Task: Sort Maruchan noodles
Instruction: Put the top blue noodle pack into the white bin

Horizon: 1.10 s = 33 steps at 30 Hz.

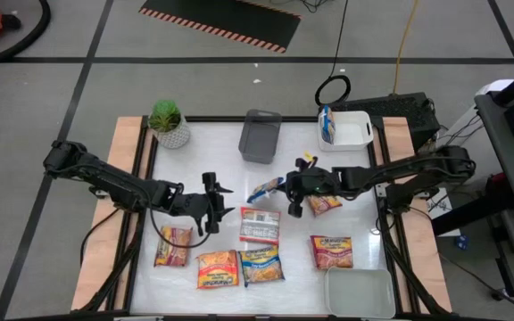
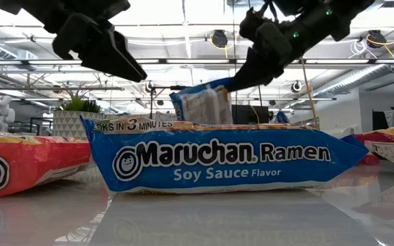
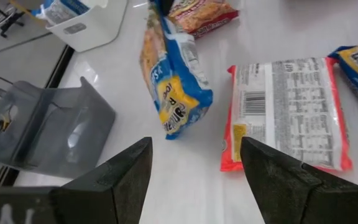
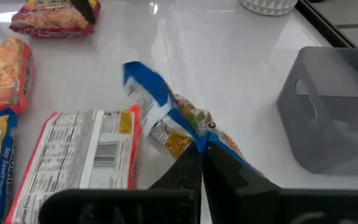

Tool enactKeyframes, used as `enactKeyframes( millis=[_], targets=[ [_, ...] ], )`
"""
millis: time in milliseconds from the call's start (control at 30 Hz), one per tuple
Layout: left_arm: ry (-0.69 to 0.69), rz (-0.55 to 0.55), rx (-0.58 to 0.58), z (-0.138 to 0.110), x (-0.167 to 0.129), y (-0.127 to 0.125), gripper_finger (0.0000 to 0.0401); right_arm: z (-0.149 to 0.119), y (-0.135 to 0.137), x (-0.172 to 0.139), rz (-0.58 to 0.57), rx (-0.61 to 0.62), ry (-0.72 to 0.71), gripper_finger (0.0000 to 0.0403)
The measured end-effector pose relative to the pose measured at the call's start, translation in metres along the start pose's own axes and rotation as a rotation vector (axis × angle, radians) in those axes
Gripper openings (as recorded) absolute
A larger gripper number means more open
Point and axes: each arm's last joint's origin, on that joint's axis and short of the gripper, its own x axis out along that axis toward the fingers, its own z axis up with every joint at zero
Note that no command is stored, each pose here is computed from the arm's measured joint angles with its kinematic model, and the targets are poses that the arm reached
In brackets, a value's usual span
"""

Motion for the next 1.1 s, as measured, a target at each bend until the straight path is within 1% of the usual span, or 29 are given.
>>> enactKeyframes(
  millis=[200,300,433,500,633,733,867,933,1000,1100],
  targets=[
    [-0.001,-0.008,0.003,0.0,0.001,-0.004,0.025,0.0,0.0,0.0,-0.002,0.02,0.0,0.0],
    [0.024,0.004,0.006,-0.004,0.008,-0.007,0.025,0.0,-0.002,0.0,-0.044,0.051,-0.006,0.0],
    [0.052,0.082,-0.052,-0.009,0.027,-0.012,0.0251,0.001,-0.007,0.0,-0.114,0.108,-0.017,0.0],
    [0.078,0.117,-0.047,-0.015,0.037,-0.014,0.0257,0.001,-0.009,0.0,-0.122,0.139,-0.021,0.0],
    [0.124,0.167,0.015,-0.026,0.058,-0.02,0.0286,0.001,-0.01,0.001,-0.125,0.151,-0.022,0.0],
    [0.111,0.177,0.03,-0.029,0.071,-0.024,0.0318,0.001,-0.01,0.001,-0.123,0.149,-0.022,0.0],
    [0.029,0.217,-0.014,-0.025,0.081,-0.027,0.036,0.001,-0.01,0.001,-0.123,0.148,-0.021,0.0],
    [-0.02,0.227,-0.053,-0.022,0.086,-0.027,0.0376,0.001,-0.01,0.001,-0.121,0.148,-0.021,0.0],
    [-0.052,0.237,-0.091,-0.022,0.091,-0.026,0.0384,0.001,-0.01,0.001,-0.12,0.148,-0.02,0.0],
    [-0.087,0.257,-0.145,-0.023,0.099,-0.025,0.0387,0.001,-0.01,0.001,-0.12,0.148,-0.019,0.0]
  ],
)
